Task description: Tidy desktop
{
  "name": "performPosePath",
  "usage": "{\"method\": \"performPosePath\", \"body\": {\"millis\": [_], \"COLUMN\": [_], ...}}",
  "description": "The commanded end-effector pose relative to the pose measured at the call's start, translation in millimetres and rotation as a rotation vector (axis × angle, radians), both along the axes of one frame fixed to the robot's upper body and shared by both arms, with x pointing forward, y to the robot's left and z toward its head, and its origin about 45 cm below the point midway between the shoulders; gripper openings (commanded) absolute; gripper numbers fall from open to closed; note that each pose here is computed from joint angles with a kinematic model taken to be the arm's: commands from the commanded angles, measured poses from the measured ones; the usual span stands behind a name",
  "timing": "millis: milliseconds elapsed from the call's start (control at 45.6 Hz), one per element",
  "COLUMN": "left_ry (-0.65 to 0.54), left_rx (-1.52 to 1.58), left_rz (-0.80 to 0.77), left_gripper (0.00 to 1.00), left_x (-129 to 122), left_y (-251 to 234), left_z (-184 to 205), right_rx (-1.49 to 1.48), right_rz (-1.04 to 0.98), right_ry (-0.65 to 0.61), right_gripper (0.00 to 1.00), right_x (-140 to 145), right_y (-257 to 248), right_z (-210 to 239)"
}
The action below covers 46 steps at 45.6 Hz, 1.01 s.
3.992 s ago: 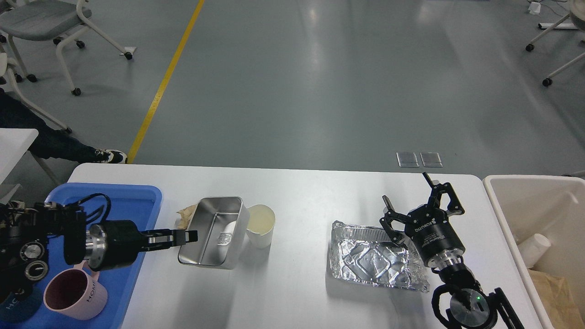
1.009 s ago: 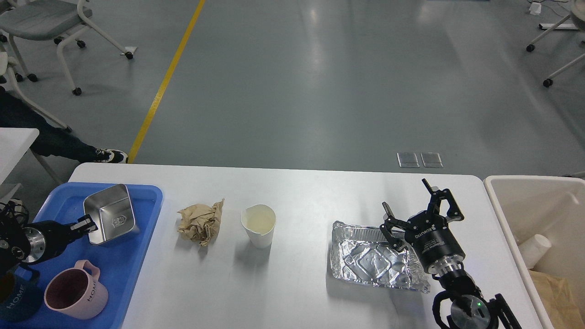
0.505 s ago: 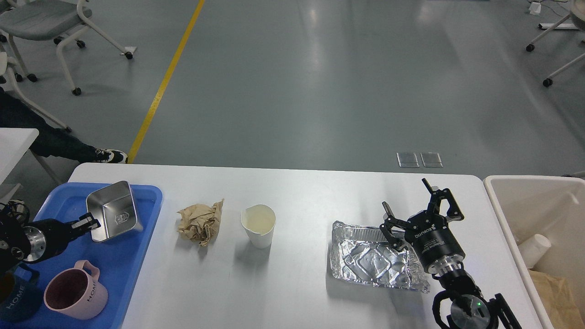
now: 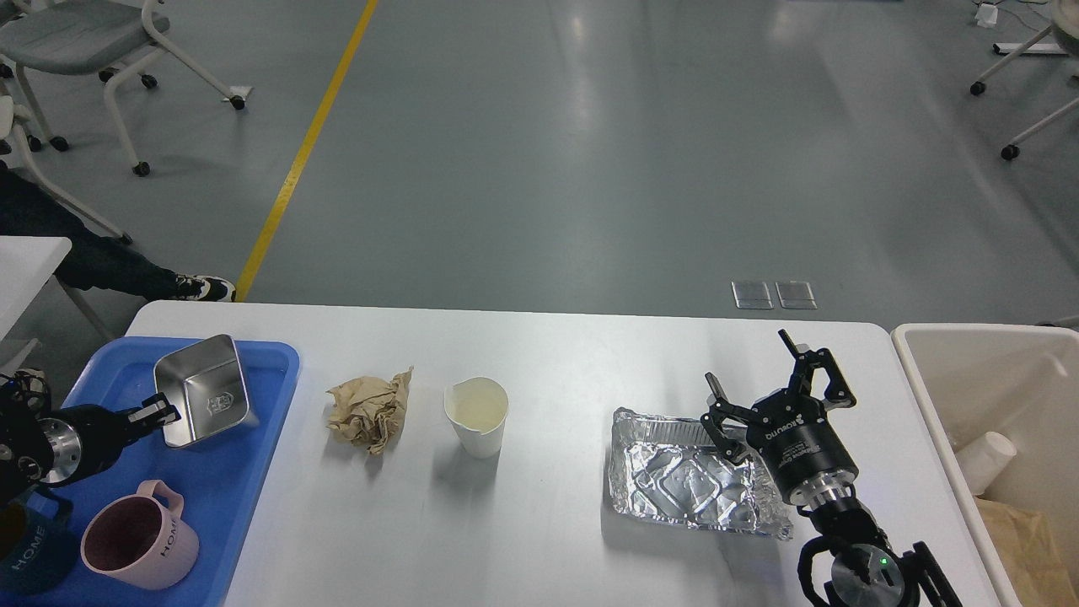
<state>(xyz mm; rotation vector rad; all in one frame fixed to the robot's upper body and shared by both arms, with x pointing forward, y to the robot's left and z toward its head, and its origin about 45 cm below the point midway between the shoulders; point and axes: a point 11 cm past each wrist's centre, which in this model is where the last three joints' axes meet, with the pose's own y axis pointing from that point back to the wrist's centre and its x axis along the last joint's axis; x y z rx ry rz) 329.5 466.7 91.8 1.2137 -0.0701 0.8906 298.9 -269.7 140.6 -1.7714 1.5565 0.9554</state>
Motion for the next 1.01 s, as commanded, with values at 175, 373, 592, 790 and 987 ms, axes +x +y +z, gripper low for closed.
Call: {"method": "performPosePath", "body": {"millis": [175, 373, 592, 790, 987], "left_ry": [0.01, 0.005, -0.047, -0.222, -0.448], "left_rx": [0.003, -0.013, -0.014, -0.2, -0.521], "left_rz": [0.005, 0.007, 0.072, 0.26, 0.441], "left_gripper": [0.96, 0.96, 0.96, 0.96, 0.96], "left_x": [-5, -3, 4, 31, 61], "left_y": [3, 4, 28, 49, 52], "left_z": [-3, 2, 27, 82, 138], "right_rx": [0.002, 0.002, 0.0, 0.0, 0.0], "right_rz": [0.001, 0.003, 0.005, 0.005, 0.003], "right_ry": [-0.002, -0.004, 0.0, -0.002, -0.001], "right_gripper": [1.0, 1.0, 1.0, 1.0, 1.0], "right_x": [0, 1, 0, 1, 1], "right_y": [1, 1, 1, 2, 1], "right_z": [0, 1, 0, 1, 1]}}
